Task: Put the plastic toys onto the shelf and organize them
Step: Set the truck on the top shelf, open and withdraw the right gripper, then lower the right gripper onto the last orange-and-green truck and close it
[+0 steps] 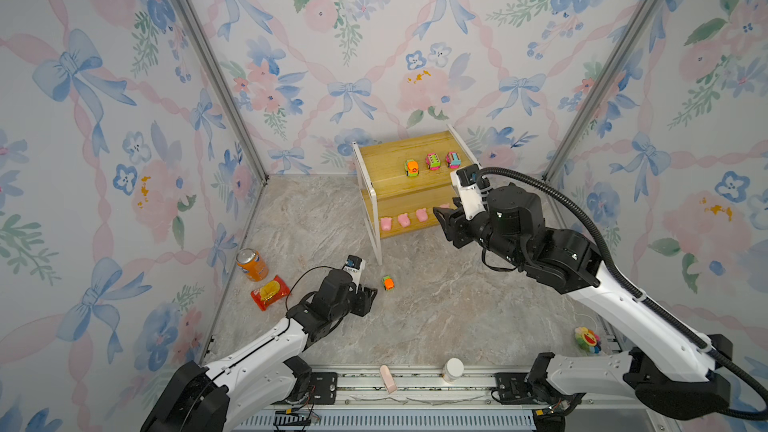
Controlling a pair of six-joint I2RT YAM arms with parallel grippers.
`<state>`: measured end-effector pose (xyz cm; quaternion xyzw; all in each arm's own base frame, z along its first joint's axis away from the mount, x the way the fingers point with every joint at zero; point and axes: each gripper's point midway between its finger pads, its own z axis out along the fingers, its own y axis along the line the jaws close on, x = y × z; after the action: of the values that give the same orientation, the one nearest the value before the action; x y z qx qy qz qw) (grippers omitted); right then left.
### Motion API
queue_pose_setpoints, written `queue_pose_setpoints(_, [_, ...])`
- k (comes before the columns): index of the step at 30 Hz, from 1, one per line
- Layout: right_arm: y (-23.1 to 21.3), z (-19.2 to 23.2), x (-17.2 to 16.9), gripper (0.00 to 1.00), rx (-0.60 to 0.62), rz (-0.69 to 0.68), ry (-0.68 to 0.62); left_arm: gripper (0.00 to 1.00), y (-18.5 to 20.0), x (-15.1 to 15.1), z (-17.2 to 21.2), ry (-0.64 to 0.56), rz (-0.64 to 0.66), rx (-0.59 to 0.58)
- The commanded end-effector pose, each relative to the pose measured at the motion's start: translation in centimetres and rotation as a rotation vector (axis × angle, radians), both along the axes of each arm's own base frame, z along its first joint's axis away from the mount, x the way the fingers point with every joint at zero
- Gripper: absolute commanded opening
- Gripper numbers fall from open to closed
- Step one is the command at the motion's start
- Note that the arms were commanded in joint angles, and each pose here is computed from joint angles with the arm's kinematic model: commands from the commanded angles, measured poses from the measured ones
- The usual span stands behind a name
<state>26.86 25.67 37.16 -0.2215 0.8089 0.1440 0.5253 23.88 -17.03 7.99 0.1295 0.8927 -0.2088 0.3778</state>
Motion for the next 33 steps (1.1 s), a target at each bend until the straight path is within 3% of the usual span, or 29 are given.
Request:
queue_pose_setpoints(1, [1.6, -7.2, -0.1, 0.58, -0.006, -0.021, 0.088, 0.55, -0.1, 0.2, 0.2, 0.0, -0.002, -0.007])
queue_pose_setpoints(7, [5.3, -20.6, -2.0, 0.58, -0.081, -0.019, 0.283, 0.55, 0.2, 0.1, 0.1, 0.002, 0.008, -0.003])
queue_pose_setpoints(13, [10.3, -27.7, -1.8, 0.59, -0.177, 0.019, 0.36, 0.55, 0.3, 0.0, 0.0, 0.01, 0.014, -0.007])
queue_pose_setpoints(19, [13.1, -29.6, -1.5, 0.59, -0.159, 0.058, 0.391, 0.55, 0.6, -0.2, -0.2, 0.016, 0.026, -0.007])
queue_pose_setpoints(33, [13.6, -32.6, -0.8, 0.52, -0.128, 0.051, 0.43, 0.55, 0.9, -0.1, -0.2, 0.01, 0.035, -0.006])
